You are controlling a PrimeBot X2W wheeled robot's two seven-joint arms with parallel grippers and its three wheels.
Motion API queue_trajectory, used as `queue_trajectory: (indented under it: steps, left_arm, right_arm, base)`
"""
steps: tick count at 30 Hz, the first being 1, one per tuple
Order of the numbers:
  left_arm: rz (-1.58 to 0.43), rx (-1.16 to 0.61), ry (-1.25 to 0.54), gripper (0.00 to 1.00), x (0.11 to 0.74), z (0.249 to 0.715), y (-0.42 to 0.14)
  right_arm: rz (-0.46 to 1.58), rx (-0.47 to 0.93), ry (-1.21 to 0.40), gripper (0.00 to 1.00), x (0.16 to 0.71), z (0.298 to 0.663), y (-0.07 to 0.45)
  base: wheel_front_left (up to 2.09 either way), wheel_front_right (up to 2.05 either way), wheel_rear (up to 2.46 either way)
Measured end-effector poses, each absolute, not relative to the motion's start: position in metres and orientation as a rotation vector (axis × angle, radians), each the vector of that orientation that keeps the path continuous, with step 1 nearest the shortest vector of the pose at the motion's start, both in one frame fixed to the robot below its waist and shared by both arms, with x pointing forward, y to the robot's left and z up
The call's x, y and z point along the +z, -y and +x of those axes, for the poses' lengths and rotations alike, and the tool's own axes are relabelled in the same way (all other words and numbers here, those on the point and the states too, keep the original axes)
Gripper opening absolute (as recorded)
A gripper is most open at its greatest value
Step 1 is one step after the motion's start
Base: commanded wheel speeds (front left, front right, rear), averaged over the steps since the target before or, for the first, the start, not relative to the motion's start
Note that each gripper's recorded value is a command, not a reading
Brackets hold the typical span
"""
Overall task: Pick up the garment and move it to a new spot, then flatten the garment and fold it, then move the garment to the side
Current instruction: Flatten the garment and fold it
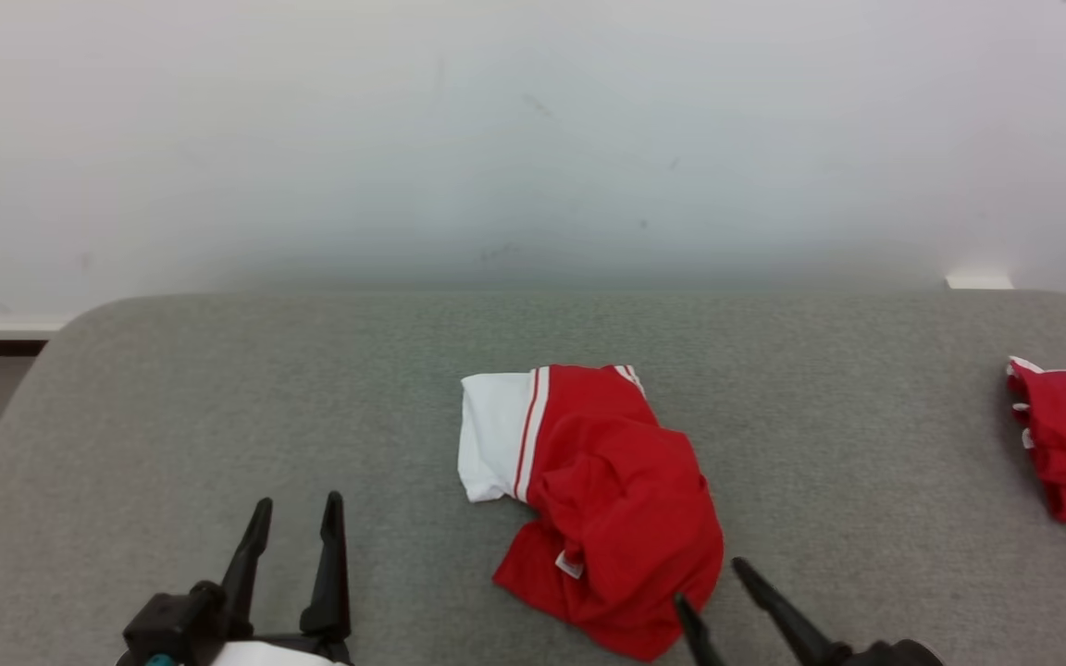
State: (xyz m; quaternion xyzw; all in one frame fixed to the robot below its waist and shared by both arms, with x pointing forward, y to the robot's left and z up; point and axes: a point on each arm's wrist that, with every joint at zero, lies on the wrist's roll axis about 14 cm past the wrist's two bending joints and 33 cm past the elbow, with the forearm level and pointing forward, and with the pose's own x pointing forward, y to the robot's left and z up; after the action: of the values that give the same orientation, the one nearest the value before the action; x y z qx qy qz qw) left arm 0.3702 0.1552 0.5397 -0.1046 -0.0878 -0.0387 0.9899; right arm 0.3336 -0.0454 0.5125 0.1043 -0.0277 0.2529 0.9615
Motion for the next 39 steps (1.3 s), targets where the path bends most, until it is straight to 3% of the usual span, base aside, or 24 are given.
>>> queue_trajectory:
  steps: [7,15,16,18,19,29,39]
  left_arm:
    - [-0.208,-0.016,0.174,1.00,0.536,0.359,-0.176]
    - [-0.212,0.072,0.170,1.00,0.532,0.342,-0.203]
    - [-0.213,0.078,0.169,1.00,0.531,0.341,-0.205]
    - [-0.216,0.088,0.167,1.00,0.530,0.339,-0.207]
    - [-0.217,0.091,0.166,1.00,0.530,0.338,-0.208]
    - [-0.225,0.080,0.153,1.00,0.527,0.347,-0.203]
    - [-0.241,-0.001,0.112,1.00,0.516,0.373,-0.175]
  right_arm:
    - [0.186,0.657,-0.079,1.00,0.479,0.332,-0.008]
    - [0.088,0.705,-0.166,1.00,0.452,0.348,-0.025]
    - [0.077,0.709,-0.179,0.87,0.448,0.349,-0.026]
    - [0.069,0.724,-0.190,0.15,0.445,0.350,-0.030]
    - [0.069,0.731,-0.190,0.00,0.446,0.351,-0.033]
    - [0.102,0.639,-0.095,0.00,0.473,0.377,-0.011]
    - [-0.044,0.355,-0.031,0.00,0.488,0.426,0.118]
  base:
    - [0.00,0.00,0.00]
    - [0.00,0.00,0.00]
    - [0.00,0.00,0.00]
    - [0.00,0.00,0.00]
    - [0.00,0.00,0.00]
    - [0.00,0.00,0.00]
    - [0.00,0.00,0.00]
